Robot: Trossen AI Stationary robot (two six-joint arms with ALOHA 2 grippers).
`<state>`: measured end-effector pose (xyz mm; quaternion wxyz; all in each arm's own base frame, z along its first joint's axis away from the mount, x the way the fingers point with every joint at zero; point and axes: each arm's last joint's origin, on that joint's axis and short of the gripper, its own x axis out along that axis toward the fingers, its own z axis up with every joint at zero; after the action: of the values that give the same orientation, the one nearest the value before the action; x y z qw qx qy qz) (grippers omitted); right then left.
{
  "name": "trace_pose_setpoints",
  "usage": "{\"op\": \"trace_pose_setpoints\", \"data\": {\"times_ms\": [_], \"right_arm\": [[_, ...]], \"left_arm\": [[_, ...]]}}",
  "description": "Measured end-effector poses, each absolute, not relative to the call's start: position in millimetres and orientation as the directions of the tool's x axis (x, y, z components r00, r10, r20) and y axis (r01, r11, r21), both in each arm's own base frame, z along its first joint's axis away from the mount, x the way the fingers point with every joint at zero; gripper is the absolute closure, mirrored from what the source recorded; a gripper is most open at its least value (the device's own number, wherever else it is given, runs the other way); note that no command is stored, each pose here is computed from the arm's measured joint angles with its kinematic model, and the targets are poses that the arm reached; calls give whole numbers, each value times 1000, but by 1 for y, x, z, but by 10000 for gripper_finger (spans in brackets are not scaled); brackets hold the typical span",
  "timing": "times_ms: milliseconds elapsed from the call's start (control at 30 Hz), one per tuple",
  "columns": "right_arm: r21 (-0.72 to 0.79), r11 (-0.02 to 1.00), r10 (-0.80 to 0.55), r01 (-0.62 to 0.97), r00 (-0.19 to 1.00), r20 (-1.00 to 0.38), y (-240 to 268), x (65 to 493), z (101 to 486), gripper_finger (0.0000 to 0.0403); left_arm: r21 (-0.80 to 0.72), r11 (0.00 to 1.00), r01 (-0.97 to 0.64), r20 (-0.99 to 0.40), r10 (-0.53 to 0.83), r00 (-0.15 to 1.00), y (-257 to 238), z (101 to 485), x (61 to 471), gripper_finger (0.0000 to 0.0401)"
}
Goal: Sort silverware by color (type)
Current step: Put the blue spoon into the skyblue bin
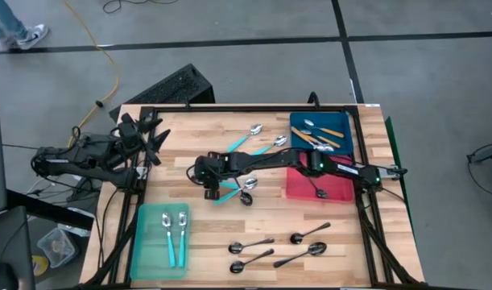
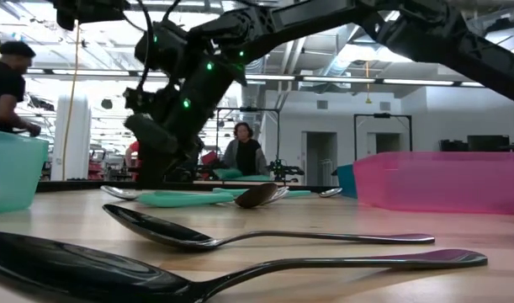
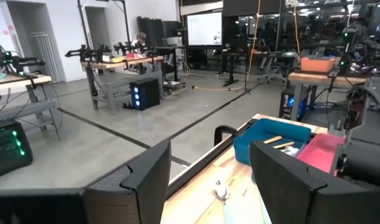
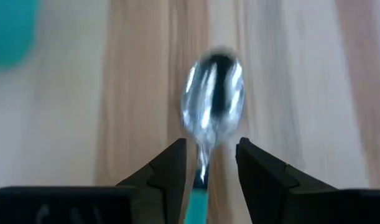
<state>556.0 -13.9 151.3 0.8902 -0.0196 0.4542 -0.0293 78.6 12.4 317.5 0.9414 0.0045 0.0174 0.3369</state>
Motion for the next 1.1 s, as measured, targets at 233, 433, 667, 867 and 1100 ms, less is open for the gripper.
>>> {"op": "trace_pose_setpoints", "data": {"times_ms": [233, 433, 667, 867, 1100], "right_arm": [[-59, 997, -71, 40, 547, -834, -17, 554, 141, 243], [-28, 996, -69, 86, 530, -845, -17, 554, 136, 287], [3, 991, -68, 137, 511, -857, -17, 552, 134, 359], [5, 989, -74, 149, 520, -851, -17, 553, 135, 359], [-6, 989, -89, 146, 571, -816, -13, 555, 153, 359]], "left_arm": [[14, 773, -634, -30, 634, 772, 12, 317, 79, 195], [7, 773, -634, -30, 634, 772, 12, 317, 79, 195], [-8, 773, -635, -30, 634, 773, 12, 317, 79, 195], [-25, 772, -635, -30, 634, 772, 12, 317, 79, 195], [-30, 772, -635, -28, 634, 773, 12, 318, 79, 195]]}}
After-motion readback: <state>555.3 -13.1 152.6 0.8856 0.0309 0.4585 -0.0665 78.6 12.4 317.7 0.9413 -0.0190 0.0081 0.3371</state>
